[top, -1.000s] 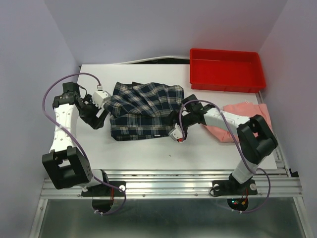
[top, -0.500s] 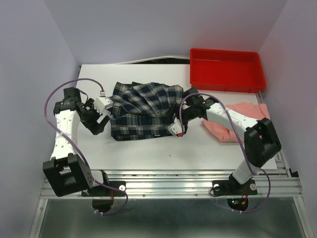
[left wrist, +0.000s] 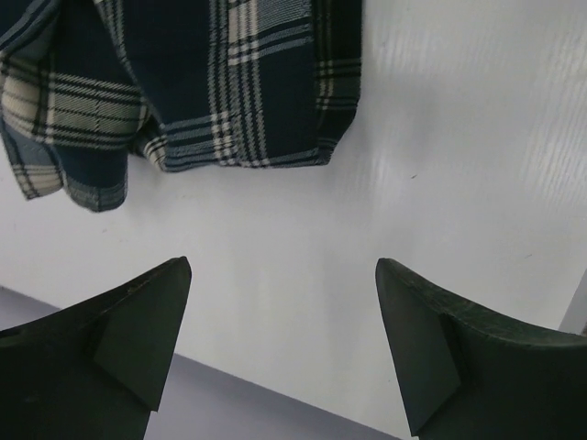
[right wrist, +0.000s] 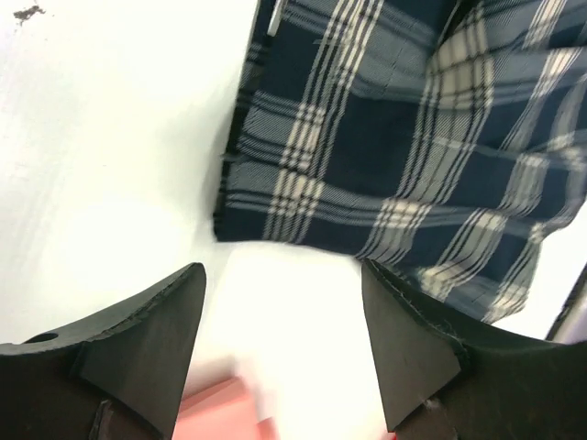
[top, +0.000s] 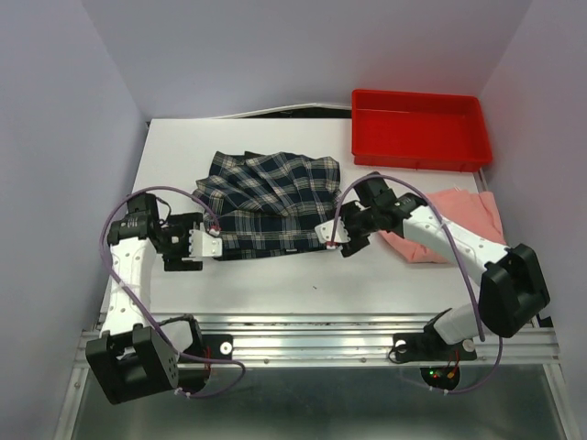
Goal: Fold and stack the skirts
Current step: Flatten the skirt out
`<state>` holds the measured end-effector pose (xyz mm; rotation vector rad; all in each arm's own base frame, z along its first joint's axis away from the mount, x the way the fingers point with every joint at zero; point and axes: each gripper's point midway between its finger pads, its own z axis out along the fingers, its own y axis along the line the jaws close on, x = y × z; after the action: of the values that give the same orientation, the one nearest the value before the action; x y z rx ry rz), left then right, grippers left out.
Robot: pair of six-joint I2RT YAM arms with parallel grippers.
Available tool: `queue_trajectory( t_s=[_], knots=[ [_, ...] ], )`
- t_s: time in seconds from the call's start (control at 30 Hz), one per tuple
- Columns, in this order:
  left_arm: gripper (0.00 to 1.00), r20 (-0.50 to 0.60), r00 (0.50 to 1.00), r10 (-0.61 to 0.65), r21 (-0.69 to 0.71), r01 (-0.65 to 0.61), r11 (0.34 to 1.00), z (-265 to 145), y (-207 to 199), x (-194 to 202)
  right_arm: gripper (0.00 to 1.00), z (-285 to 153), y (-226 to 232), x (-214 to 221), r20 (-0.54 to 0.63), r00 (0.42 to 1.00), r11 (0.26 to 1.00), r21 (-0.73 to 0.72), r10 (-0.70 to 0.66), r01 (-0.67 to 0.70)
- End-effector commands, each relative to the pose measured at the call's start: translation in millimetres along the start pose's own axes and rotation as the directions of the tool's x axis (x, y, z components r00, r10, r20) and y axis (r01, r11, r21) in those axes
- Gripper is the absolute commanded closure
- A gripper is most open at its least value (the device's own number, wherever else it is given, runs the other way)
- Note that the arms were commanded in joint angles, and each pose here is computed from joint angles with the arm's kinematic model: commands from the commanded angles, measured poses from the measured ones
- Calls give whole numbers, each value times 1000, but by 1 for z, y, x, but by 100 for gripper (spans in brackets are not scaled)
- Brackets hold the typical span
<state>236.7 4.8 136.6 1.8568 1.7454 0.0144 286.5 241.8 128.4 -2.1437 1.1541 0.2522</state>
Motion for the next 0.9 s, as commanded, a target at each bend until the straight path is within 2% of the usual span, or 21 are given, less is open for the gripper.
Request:
queue_trajectory(
  t_s=[0.0,0.23,0.33,0.43,0.5,0.57,0.7,0.77,0.8,0.83,0.87],
  knots=[
    [7,47,939,340,11,-341,940,22,2,-4,26,-9,19,16,-76,989,991,44,127,-124],
    [8,102,843,529,-69,-524,849,54,4,-26,23,-13,25,51,-131,968,974,100,213,-201],
    [11,39,784,620,-119,-612,782,68,14,-24,22,-11,23,53,-129,966,971,116,223,-209],
    [16,23,770,638,-119,-632,766,79,17,-19,22,-10,16,54,-128,965,967,142,229,-211],
    [26,-7,754,657,-121,-652,748,78,30,-17,22,-10,12,54,-127,964,966,146,234,-215],
    [41,-13,764,645,-122,-641,758,77,38,-15,21,-10,10,54,-125,965,966,149,231,-211],
    [62,3,762,647,-164,-638,752,59,62,-30,20,-9,8,57,-123,963,962,159,241,-220],
    [78,48,750,659,-206,-638,742,49,66,-47,20,-8,5,58,-117,961,957,175,252,-230],
    [87,83,753,653,-205,-628,751,45,62,-55,19,-9,3,57,-114,959,954,185,261,-237],
    [100,134,754,643,-265,-598,756,32,71,-77,18,-8,1,57,-107,955,948,191,278,-255],
    [100,209,799,563,-314,-490,813,15,81,-98,16,-7,0,56,-97,952,943,195,292,-269]
  ],
)
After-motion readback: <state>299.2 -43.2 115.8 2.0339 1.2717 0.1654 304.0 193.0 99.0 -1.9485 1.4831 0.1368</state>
